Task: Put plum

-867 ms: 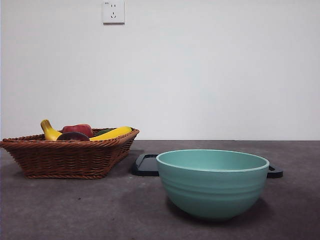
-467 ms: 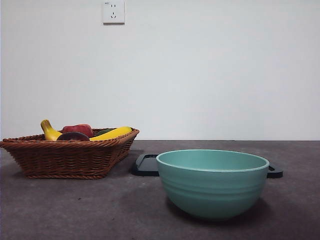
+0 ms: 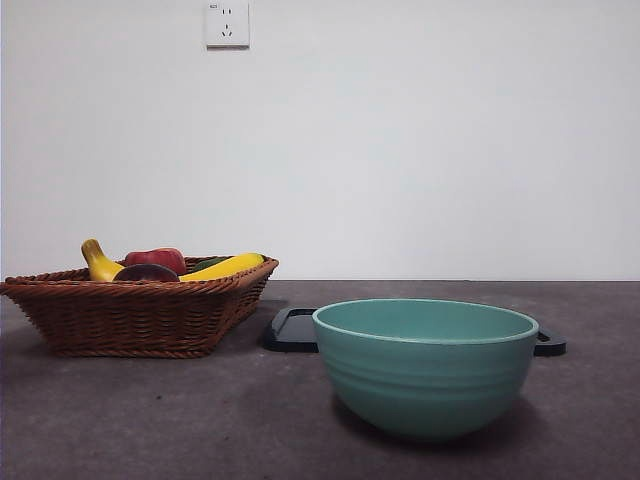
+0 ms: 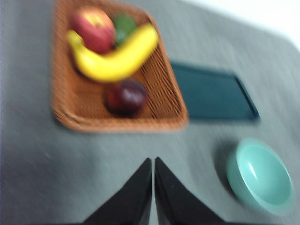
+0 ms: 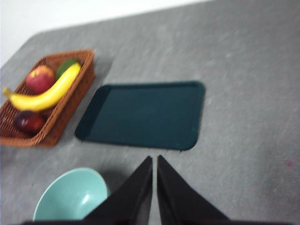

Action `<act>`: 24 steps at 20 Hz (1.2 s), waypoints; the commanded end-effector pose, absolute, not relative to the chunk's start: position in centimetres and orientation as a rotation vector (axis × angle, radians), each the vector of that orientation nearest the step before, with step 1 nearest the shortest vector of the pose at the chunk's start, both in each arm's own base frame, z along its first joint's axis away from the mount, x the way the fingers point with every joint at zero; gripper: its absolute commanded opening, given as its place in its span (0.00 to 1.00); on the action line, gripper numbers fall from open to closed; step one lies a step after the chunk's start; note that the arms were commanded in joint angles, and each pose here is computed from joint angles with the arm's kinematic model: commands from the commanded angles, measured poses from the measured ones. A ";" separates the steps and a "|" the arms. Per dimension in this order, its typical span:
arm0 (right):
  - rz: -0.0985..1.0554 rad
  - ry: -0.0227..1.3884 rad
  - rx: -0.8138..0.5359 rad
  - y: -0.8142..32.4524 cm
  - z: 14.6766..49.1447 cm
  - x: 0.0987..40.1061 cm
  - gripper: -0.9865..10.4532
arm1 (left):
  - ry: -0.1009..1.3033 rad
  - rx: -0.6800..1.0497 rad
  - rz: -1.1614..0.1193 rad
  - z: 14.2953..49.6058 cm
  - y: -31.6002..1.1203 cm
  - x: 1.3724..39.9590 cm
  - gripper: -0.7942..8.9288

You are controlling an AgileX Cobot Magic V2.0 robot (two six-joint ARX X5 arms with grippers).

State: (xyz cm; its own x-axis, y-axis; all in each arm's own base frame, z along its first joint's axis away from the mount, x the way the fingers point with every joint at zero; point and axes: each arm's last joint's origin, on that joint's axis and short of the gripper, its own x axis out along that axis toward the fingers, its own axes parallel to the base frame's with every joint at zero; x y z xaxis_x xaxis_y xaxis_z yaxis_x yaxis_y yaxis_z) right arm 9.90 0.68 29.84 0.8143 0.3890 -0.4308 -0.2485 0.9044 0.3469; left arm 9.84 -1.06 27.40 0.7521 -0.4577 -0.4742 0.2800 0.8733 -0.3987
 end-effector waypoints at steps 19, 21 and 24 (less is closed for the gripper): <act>0.683 0.843 0.059 4.6 33.0 14.5 0.12 | 0.812 -0.076 -0.653 31.5 -3.2 13.6 0.23; 0.680 0.843 0.059 4.6 33.0 14.5 0.30 | 0.812 -0.077 -0.653 31.5 -3.2 13.6 0.38; 0.680 0.843 0.058 4.6 33.0 14.5 0.44 | 0.803 -0.088 -0.647 31.6 -3.2 13.7 0.53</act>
State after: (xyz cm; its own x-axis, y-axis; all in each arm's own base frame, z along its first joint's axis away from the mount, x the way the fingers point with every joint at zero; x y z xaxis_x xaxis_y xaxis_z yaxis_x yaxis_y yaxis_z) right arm 14.38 4.51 32.42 0.4616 0.5704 -0.6794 -0.5152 0.7959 0.3181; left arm 13.54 -3.13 30.95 0.4995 -0.5649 -0.6568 0.4939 0.8086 -0.3198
